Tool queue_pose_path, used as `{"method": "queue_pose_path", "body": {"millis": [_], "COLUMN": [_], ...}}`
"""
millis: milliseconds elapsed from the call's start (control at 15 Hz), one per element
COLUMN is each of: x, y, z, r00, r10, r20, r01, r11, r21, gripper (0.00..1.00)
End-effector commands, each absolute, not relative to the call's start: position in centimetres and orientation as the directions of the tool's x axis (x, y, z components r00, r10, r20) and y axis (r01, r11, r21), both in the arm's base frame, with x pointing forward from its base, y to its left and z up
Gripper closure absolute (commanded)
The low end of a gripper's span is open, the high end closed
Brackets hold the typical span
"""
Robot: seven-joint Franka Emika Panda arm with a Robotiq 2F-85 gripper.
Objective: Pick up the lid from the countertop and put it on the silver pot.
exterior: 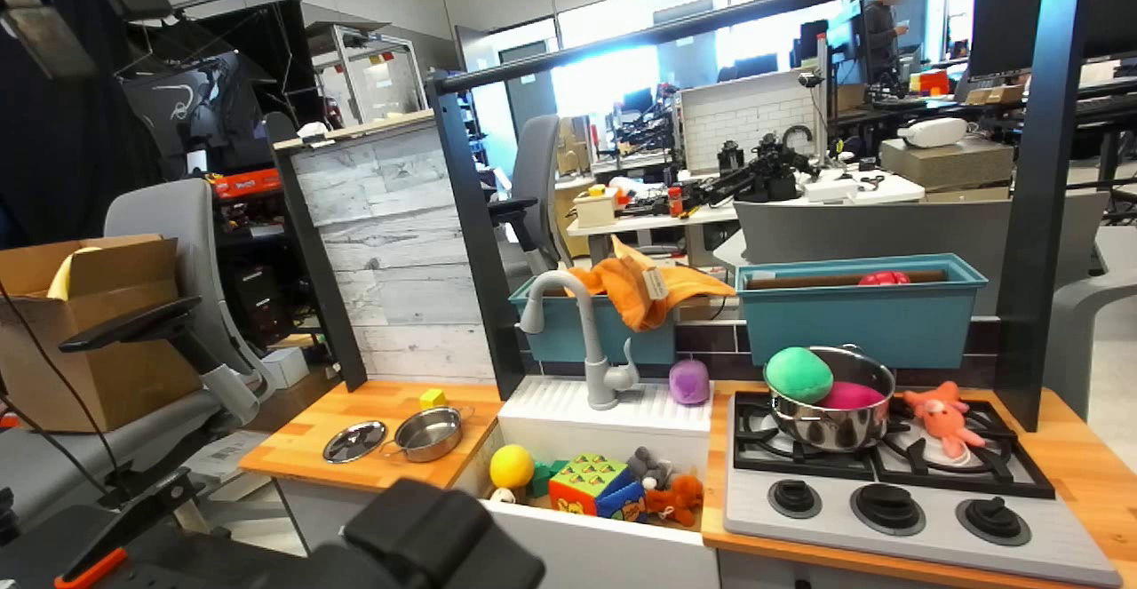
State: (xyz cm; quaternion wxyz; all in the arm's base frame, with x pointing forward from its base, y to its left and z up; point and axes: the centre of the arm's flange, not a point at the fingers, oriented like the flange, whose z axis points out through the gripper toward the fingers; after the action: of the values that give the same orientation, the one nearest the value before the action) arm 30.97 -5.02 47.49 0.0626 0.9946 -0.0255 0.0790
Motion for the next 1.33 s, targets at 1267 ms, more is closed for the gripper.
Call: {"method": "queue_pose_path", "body": {"millis": [1267], "x": [32.2], "y": [-2.4], "z": [47.6], "r00": [0.982], "r10": [0.004], "r20": [0.186], "r01": [-0.018], "r11": [-0.993], "r21": [0.118], "gripper": [0.00]}}
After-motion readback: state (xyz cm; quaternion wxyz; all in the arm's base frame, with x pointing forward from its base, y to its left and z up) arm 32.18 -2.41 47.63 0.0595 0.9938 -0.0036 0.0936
